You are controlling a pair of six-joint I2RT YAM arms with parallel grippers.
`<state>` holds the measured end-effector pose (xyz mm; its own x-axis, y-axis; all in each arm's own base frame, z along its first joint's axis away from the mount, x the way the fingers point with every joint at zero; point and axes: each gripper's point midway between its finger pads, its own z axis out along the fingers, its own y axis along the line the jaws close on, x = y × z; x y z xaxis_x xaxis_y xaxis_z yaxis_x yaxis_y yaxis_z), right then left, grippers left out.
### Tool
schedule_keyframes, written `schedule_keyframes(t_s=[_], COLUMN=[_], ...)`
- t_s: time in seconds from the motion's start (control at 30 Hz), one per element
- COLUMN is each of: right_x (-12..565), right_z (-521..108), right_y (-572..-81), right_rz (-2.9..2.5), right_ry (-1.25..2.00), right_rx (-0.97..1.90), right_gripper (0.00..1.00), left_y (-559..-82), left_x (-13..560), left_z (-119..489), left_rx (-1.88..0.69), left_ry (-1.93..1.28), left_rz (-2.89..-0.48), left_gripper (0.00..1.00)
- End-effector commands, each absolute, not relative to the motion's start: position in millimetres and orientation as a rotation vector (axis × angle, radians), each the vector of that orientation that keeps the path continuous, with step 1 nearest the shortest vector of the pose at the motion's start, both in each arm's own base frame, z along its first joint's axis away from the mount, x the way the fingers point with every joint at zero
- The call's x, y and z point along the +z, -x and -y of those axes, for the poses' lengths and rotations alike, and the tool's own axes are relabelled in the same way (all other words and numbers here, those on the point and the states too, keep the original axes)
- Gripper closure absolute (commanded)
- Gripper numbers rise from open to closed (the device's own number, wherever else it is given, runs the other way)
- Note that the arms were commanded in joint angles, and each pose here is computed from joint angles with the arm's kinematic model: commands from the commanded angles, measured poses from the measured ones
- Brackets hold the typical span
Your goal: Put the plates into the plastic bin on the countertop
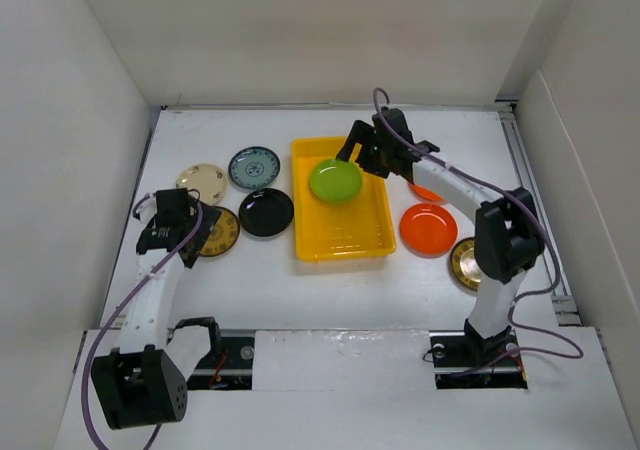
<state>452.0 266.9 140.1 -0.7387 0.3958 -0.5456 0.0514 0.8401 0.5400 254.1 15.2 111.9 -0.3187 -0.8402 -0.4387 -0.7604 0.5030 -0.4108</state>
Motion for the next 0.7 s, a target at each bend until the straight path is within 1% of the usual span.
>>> schedule_keyframes(t_s=[0.0, 0.17, 0.2, 0.23, 0.27, 0.3, 0.4, 0.43, 0.5, 0.53, 0.57, 0.67], right_x=[232.8, 264.2, 261.1, 275.6, 280.7, 280.3, 306.0, 301.6, 319.6, 318.9, 330.9, 338.6], right_z=[-287.9, -309.2, -313.2, -314.8, -313.9, -322.2, -324.6, -321.1, -311.9, -308.5, -302.7, -287.8], right_y=[-432.5, -389.5, -379.4, -369.5, -364.7, -350.1, -324.6, -320.1, -308.7, -304.5, -297.5, -293.6], right_rz=[-2.124, -2.078, -2.093, -2.06, -2.048, -2.048, -1.993, -2.001, -1.951, -1.949, -1.914, -1.888], right_ry=[-0.226, -0.106, -0.082, -0.058, -0.059, -0.022, 0.038, 0.038, 0.051, 0.051, 0.063, 0.043], right_rx=[0.793, 0.945, 0.964, 1.0, 1.021, 1.05, 1.101, 1.098, 1.112, 1.112, 1.119, 1.112], right_gripper=[0.07, 0.07, 0.07, 0.07, 0.07, 0.07, 0.07, 0.07, 0.07, 0.07, 0.07, 0.07], left_y=[-235.9, -219.6, -220.9, -222.6, -220.3, -221.3, -229.7, -232.0, -234.8, -234.6, -238.5, -237.9], left_x=[104.5, 87.8, 86.2, 84.7, 76.2, 71.6, 65.6, 58.7, 53.7, 48.5, 48.7, 39.1], left_z=[-14.8, -7.2, -7.1, -7.0, -8.5, -8.5, -14.9, -17.3, -19.4, -19.3, -21.5, -25.2], left_rx=[-0.173, -0.186, -0.193, -0.203, -0.183, -0.181, -0.173, -0.155, -0.149, -0.145, -0.141, -0.11], left_ry=[1.45, 1.553, 1.562, 1.579, 1.601, 1.615, 1.644, 1.646, 1.67, 1.683, 1.678, 1.709], left_rz=[-2.087, -2.074, -2.063, -2.045, -2.044, -2.042, -1.973, -1.97, -1.946, -1.946, -1.932, -1.931], left_gripper=[0.0, 0.0, 0.0, 0.0, 0.0, 0.0, 0.0, 0.0, 0.0, 0.03, 0.09, 0.16])
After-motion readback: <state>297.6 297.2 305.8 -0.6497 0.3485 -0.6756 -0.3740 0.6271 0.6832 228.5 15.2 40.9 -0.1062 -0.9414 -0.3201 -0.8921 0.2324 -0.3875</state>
